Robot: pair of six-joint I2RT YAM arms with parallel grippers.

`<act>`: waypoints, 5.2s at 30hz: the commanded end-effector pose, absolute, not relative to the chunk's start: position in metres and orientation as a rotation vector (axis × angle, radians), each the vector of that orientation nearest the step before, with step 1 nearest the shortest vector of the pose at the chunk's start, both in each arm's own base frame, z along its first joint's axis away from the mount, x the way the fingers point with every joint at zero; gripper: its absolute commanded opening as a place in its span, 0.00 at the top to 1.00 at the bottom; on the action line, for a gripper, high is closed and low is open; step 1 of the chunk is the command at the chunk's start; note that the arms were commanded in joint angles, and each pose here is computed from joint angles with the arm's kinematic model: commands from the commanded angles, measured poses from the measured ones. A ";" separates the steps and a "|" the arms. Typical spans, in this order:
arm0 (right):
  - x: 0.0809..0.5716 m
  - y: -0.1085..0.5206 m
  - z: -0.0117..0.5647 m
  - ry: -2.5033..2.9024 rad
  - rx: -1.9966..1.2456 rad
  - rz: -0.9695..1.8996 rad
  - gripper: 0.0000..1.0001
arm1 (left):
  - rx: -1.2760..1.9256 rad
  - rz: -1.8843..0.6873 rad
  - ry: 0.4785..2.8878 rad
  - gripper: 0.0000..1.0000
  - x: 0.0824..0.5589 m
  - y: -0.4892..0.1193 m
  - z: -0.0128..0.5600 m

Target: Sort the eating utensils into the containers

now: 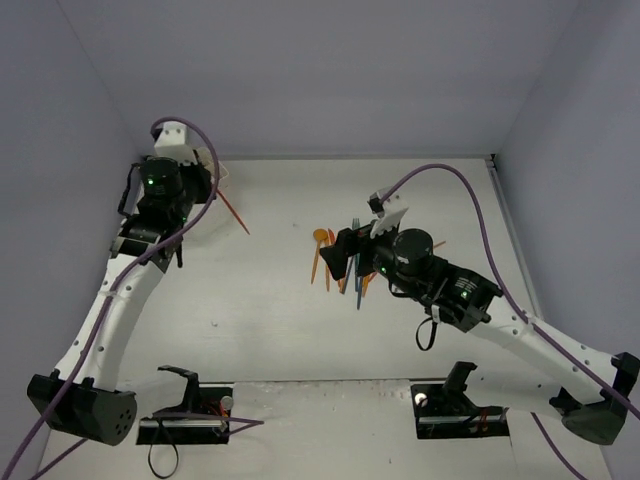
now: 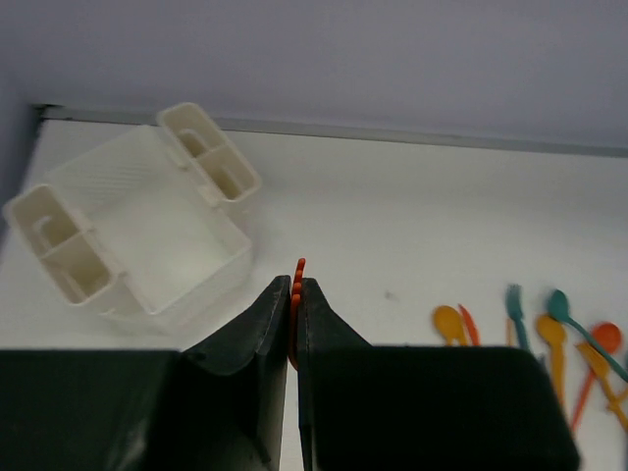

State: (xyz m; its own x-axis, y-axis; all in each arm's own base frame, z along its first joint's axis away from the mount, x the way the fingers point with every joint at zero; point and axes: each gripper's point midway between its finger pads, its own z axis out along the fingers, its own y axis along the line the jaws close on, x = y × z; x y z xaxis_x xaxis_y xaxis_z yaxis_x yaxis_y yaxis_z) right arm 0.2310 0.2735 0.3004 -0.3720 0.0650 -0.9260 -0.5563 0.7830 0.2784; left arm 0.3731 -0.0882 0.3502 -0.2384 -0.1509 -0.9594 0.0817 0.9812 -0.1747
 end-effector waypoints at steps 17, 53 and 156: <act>0.225 0.208 0.308 1.799 -0.271 0.520 0.06 | -0.136 0.575 1.484 1.00 0.470 0.121 0.417; 0.248 0.205 0.277 1.910 -0.286 0.390 0.06 | -0.321 0.444 1.575 0.97 0.551 0.199 0.289; 0.302 0.223 0.248 2.001 -0.269 0.424 1.00 | 0.213 -0.885 1.769 0.18 0.261 -0.230 0.392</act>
